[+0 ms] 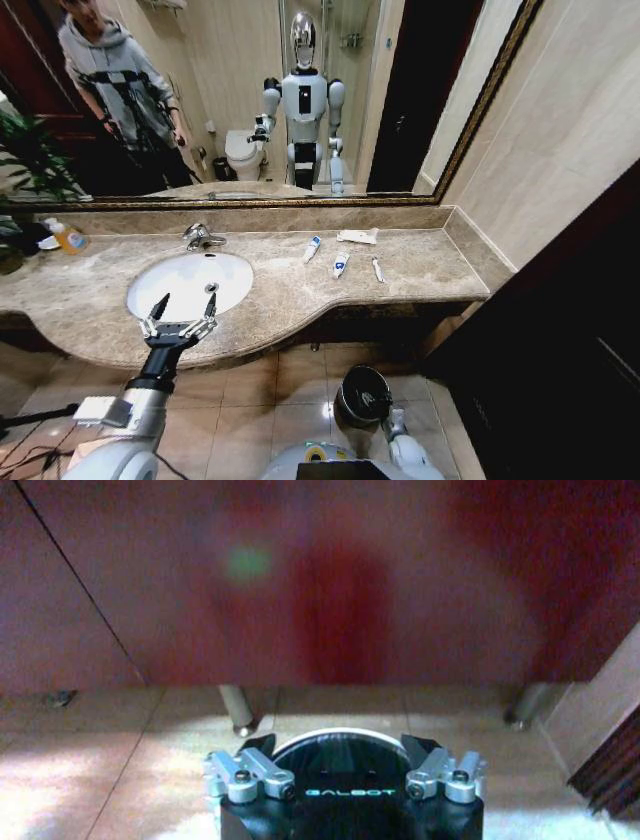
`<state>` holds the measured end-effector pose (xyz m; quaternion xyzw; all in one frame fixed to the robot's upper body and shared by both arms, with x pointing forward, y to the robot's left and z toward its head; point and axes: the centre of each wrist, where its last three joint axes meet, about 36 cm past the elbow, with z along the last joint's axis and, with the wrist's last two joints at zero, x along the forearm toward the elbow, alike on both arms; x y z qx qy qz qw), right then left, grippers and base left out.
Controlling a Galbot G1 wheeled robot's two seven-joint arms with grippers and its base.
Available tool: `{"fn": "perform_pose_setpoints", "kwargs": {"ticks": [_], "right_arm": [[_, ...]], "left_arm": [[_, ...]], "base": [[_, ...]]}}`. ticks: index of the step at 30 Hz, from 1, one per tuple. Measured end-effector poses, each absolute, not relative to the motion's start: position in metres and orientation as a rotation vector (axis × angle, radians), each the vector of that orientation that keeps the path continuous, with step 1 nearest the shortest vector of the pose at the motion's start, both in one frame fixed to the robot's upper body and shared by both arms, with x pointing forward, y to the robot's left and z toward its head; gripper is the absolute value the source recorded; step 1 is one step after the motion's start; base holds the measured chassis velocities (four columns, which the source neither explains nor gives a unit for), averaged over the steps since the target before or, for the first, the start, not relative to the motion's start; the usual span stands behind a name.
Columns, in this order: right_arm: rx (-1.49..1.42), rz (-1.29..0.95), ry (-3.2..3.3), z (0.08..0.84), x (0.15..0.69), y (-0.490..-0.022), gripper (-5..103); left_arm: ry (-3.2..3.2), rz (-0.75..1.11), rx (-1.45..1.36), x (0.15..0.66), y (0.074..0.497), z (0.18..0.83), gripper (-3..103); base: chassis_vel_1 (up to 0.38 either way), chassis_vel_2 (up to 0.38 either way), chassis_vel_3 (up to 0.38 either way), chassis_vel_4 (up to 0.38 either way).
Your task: Pick up the trash from the sink and place it in the trash bin.
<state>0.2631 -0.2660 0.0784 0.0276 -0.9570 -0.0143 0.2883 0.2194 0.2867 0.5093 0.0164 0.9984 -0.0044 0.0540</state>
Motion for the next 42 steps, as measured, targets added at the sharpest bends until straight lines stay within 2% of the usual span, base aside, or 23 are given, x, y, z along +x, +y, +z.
{"fn": "perform_pose_setpoints", "kwargs": {"ticks": [4,6,13,24,30,35,42], "right_arm": [[0.052,-0.019,-2.607,0.088,0.258,-0.272,98],[0.019,0.009,-2.644,0.093,0.255,-0.276,99],[-0.082,0.032,-2.753,0.129,0.246,-0.287,100],[-0.228,0.041,-2.964,0.248,0.193,-0.291,100],[-0.254,0.081,-3.087,0.3,0.188,-0.283,100],[-0.193,0.087,-3.218,0.358,0.198,-0.263,100],[-0.114,-0.019,-3.286,0.398,0.257,-0.257,100]], "left_arm": [[3.033,-0.013,0.05,0.219,0.287,0.509,100],[3.033,-0.013,0.05,0.219,0.287,0.509,100],[3.033,-0.013,0.05,0.219,0.287,0.509,100],[3.033,-0.013,0.05,0.219,0.287,0.509,100],[3.033,-0.013,0.05,0.219,0.287,0.509,100],[3.033,-0.013,0.05,0.219,0.287,0.509,100],[3.033,-0.013,0.05,0.219,0.287,0.509,100]], "base": [[0.0,0.0,0.0,0.0],[0.0,0.0,0.0,0.0],[0.0,0.0,0.0,0.0],[0.0,0.0,0.0,0.0],[0.0,0.0,0.0,0.0],[0.0,0.0,0.0,0.0],[0.0,0.0,0.0,0.0]]}}
